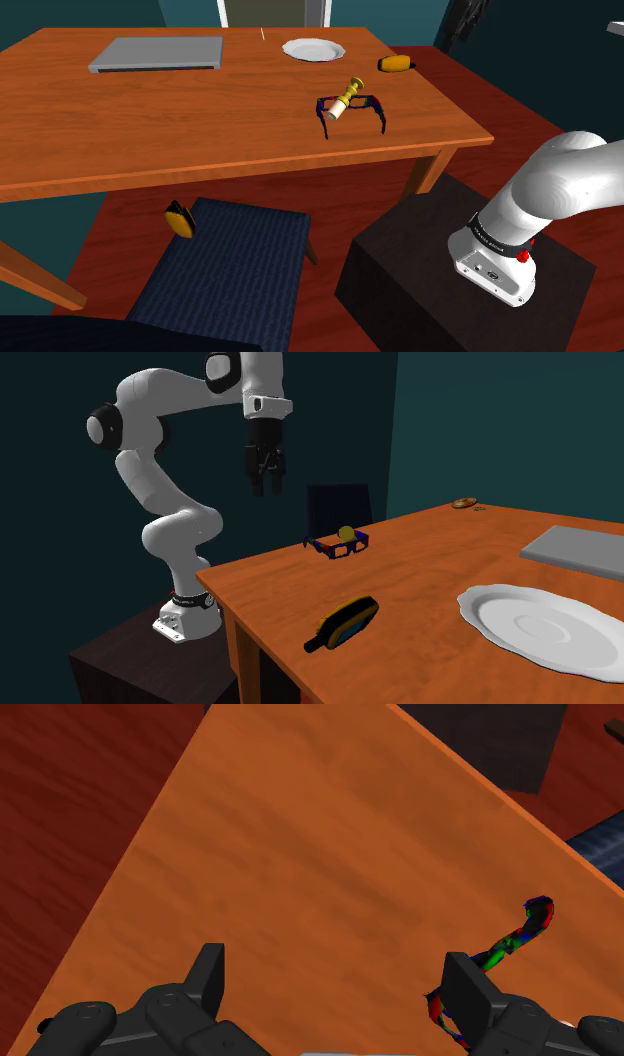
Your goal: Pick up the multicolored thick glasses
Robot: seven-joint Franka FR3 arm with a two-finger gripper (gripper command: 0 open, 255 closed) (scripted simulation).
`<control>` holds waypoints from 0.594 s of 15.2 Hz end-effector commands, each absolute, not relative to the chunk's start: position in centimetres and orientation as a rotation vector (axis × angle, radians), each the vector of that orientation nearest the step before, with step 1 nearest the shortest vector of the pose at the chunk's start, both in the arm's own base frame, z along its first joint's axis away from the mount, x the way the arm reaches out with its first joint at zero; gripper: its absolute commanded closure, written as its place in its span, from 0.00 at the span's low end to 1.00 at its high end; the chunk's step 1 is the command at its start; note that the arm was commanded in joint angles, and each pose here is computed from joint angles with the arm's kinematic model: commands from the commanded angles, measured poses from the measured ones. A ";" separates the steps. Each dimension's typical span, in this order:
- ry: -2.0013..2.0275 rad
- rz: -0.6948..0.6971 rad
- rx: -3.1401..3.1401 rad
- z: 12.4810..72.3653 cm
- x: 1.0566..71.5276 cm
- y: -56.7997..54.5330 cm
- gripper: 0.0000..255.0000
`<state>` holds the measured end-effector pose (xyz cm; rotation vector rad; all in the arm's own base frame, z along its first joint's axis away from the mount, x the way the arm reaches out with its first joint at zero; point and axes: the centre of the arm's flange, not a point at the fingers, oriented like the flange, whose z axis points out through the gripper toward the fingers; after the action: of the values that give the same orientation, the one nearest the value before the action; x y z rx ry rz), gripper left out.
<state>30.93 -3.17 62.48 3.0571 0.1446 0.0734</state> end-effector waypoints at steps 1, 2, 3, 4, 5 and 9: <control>0.145 0.073 3.057 62.5 30.9 -3.2 0.00; 0.143 0.063 3.061 61.8 31.8 -2.5 0.00; 0.141 0.053 3.066 61.0 32.7 -1.8 0.00; 0.139 0.043 3.070 60.3 33.7 -1.1 0.00; 0.138 0.032 3.074 59.5 34.6 -0.4 0.00; 0.130 -0.009 3.091 56.6 38.1 2.4 0.00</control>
<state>37.17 1.61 57.60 3.0867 0.1335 0.0009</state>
